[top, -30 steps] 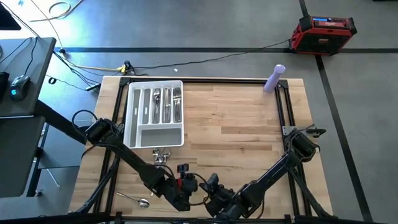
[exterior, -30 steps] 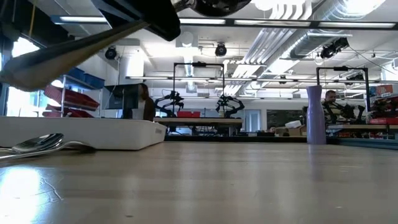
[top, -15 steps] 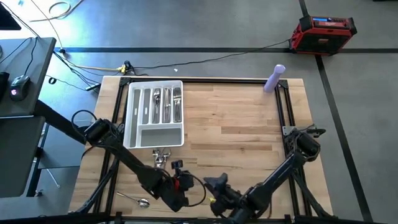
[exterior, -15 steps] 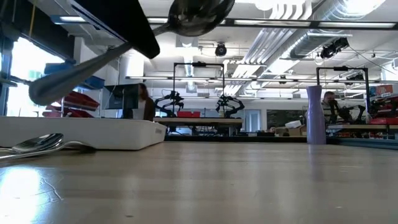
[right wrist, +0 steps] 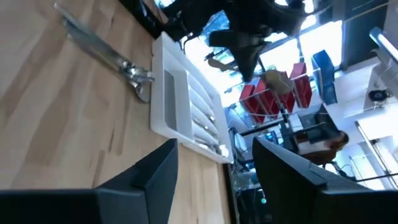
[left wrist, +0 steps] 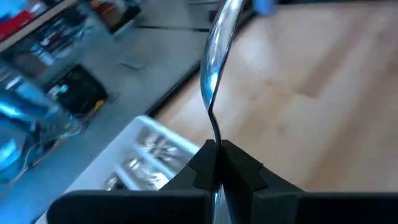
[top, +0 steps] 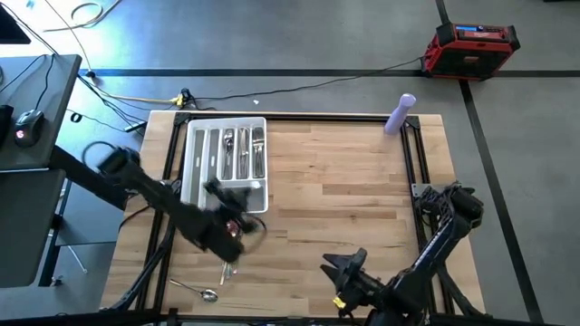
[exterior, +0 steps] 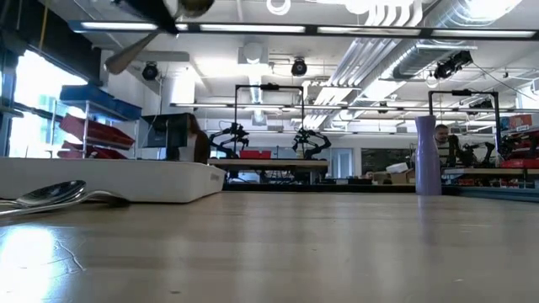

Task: Sort silverware
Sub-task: Put the spoon in the silverware tray

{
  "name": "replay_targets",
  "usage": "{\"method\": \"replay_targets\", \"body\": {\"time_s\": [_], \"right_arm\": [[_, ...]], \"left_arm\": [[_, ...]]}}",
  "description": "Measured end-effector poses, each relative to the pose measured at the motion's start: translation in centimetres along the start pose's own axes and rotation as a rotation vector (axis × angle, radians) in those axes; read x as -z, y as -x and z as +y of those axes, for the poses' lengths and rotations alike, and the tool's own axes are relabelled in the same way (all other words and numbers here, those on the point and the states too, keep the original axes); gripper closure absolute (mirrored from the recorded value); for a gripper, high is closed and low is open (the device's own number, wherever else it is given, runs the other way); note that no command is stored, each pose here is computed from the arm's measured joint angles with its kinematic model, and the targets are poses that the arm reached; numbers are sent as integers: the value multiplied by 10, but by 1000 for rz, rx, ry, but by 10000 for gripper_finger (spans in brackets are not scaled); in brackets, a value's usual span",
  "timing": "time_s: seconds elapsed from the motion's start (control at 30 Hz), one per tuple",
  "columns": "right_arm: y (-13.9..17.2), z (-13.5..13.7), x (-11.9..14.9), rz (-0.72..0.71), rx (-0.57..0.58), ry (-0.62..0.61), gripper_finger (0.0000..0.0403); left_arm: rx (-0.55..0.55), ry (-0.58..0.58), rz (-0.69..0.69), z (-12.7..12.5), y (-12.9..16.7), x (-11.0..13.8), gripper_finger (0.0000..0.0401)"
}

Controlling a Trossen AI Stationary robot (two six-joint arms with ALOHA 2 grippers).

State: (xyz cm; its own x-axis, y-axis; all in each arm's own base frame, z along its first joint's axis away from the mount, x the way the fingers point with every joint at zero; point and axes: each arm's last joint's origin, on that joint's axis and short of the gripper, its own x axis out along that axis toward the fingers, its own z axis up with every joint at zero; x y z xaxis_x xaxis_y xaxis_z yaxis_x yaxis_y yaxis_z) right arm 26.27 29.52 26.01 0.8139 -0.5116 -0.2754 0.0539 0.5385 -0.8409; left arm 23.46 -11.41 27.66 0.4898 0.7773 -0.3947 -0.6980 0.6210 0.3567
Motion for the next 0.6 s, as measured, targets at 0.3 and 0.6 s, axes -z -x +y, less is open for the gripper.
{"method": "replay_targets", "body": {"time_s": [0.3, 0.6], "right_arm": [[1, 2, 3, 11, -11, -2, 242], [-5, 0, 3, 23, -8, -7, 242]], "left_arm": [[106, 398, -3, 92, -44, 63, 401], [126, 578, -179, 110, -86, 116, 401]]}}
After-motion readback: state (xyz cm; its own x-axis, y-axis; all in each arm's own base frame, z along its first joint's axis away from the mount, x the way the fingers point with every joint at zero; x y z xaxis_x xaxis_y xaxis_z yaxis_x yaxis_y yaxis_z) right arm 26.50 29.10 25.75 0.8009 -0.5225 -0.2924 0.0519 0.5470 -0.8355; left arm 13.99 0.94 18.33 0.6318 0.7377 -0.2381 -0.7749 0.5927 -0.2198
